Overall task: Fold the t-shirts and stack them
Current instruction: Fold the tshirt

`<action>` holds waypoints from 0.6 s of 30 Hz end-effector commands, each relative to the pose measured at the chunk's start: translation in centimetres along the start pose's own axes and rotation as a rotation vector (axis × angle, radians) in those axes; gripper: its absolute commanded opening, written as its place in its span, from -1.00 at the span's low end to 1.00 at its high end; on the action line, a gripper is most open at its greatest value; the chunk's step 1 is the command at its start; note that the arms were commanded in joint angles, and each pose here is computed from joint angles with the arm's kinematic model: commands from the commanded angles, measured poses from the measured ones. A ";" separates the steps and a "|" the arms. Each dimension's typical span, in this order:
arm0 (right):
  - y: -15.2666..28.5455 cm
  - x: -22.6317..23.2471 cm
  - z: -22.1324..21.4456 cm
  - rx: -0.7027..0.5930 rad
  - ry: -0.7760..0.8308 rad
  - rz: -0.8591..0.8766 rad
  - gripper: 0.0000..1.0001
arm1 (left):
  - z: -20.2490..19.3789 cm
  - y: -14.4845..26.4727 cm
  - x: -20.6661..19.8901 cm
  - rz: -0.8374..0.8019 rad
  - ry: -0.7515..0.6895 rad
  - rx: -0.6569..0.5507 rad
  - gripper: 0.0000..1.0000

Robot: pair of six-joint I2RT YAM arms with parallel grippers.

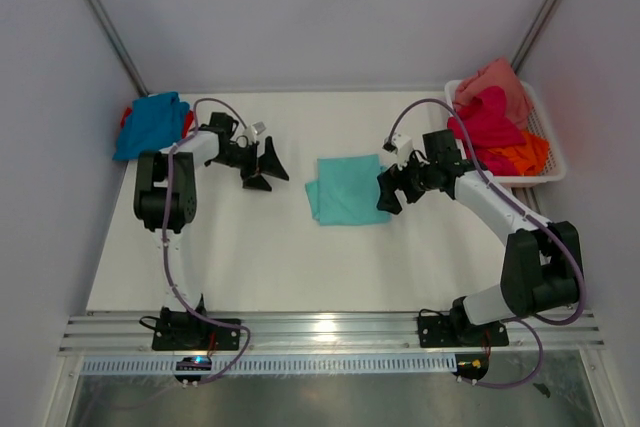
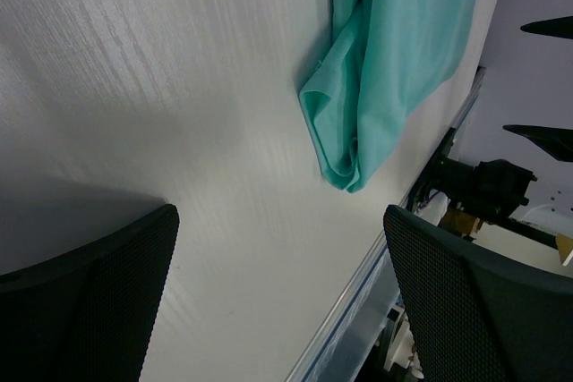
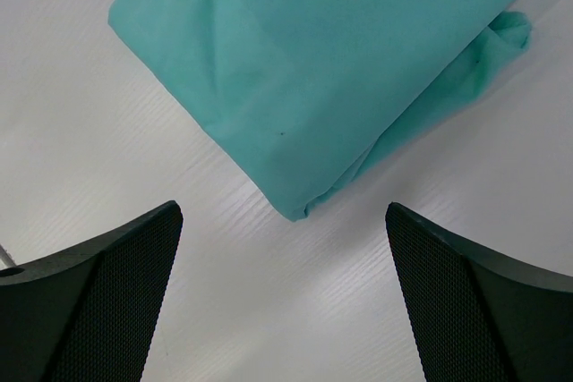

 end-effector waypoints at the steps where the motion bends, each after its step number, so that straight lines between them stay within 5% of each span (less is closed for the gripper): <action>1: 0.0 0.4 1.1 -0.027 0.016 0.009 0.99 | 1.2 -0.1 -0.1 -0.042 -0.038 -0.038 0.98; 18: -0.6 -0.3 1.4 -0.043 -0.025 -0.103 0.99 | 2.3 -4.9 -2.1 -0.027 -0.137 0.002 0.98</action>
Point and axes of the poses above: each gripper's point midway between its finger pads, its own y axis back along the fingers, its own x axis along the line the jaws close on, z = x × y, the point moved 10 cm from there along y, back along the fingers, and after that the axes turned 15 degrees about -y, right-handed, at the moved point
